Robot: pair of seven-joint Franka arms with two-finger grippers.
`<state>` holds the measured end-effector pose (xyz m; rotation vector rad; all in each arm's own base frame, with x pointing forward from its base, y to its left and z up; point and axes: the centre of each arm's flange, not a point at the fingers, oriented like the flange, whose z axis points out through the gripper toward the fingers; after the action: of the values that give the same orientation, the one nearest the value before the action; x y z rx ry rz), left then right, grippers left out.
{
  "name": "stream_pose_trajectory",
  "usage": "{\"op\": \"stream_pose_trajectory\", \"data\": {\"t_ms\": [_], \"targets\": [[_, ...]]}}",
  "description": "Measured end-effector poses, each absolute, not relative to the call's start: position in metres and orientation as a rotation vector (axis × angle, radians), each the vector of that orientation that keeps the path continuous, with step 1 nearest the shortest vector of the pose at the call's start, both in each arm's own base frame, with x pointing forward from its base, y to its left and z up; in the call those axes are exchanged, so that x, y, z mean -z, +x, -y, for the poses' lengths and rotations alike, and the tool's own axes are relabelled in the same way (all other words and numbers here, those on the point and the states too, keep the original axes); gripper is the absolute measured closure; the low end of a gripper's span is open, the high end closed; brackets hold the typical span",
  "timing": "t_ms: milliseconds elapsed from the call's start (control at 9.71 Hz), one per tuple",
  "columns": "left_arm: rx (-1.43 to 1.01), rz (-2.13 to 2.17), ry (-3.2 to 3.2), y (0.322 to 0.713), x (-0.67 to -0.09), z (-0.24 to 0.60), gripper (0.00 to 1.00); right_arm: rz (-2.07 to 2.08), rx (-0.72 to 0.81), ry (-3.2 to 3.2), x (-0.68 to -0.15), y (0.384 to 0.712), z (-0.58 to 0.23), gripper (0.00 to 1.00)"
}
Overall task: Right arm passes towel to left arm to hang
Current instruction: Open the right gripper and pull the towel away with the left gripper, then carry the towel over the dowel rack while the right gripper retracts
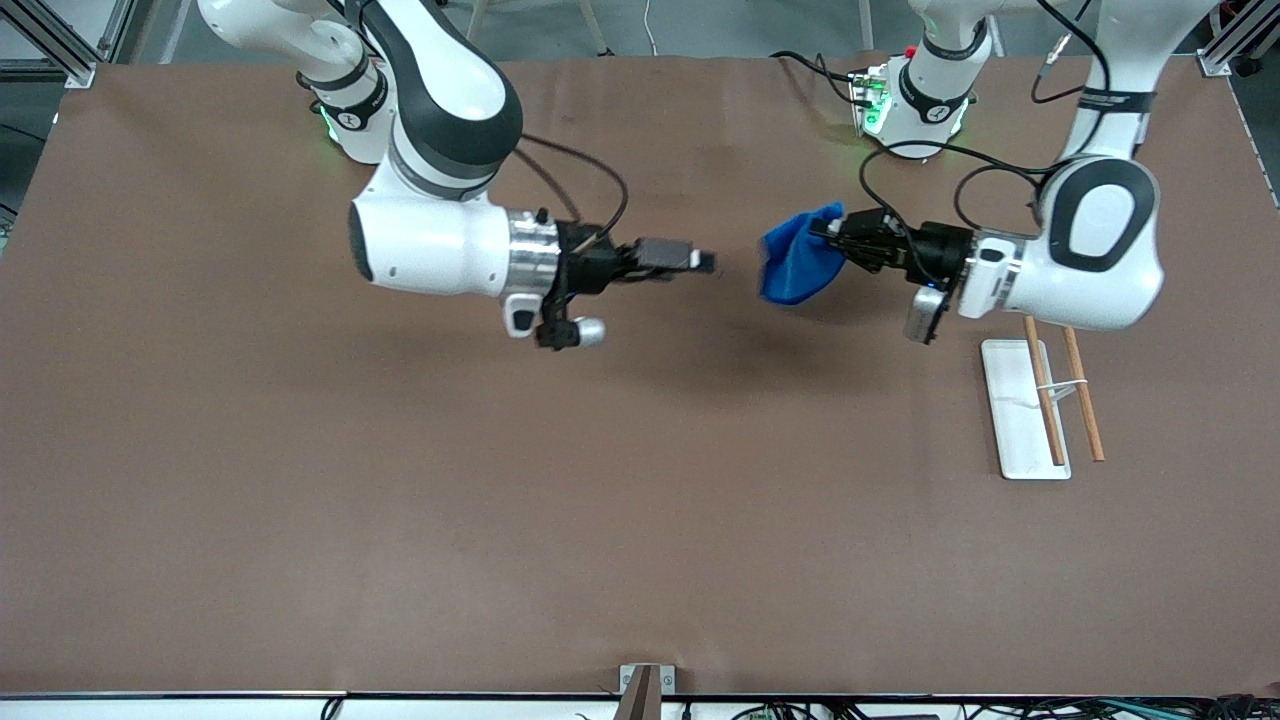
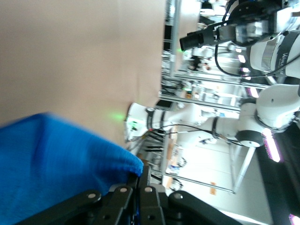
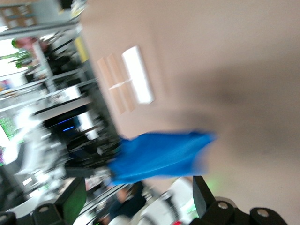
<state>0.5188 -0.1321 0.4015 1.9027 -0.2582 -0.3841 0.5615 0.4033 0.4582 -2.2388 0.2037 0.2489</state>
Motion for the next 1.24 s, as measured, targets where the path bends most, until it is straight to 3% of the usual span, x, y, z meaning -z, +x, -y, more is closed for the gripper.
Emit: {"op": "stream_pose_trajectory", "data": {"t_ms": [309, 618, 1030, 1236], "targets": [[0.326, 0.266, 2.161, 0.558, -0.471, 0.094, 0.98, -0.143, -0.02, -2.583, -0.454, 0.602, -0.325, 0.0], [0.253, 0.227, 2.312, 0.58, -0.486, 0.035, 0.98, -0.208, 0.18, -2.805, -0.477, 0.638, -0.221, 0.0], [0.186, 0.104, 2.49, 0.588, -0.473, -0.051, 0.98, -0.346, 0.262, -3.061, -0.514, 0.649, -0.085, 0.0], [0.116, 0.073, 2.517, 0.592, -0.465, -0.101, 0.98, -0.391, 0.199, -3.107, -0.55, 0.634, -0.039, 0.0]]}}
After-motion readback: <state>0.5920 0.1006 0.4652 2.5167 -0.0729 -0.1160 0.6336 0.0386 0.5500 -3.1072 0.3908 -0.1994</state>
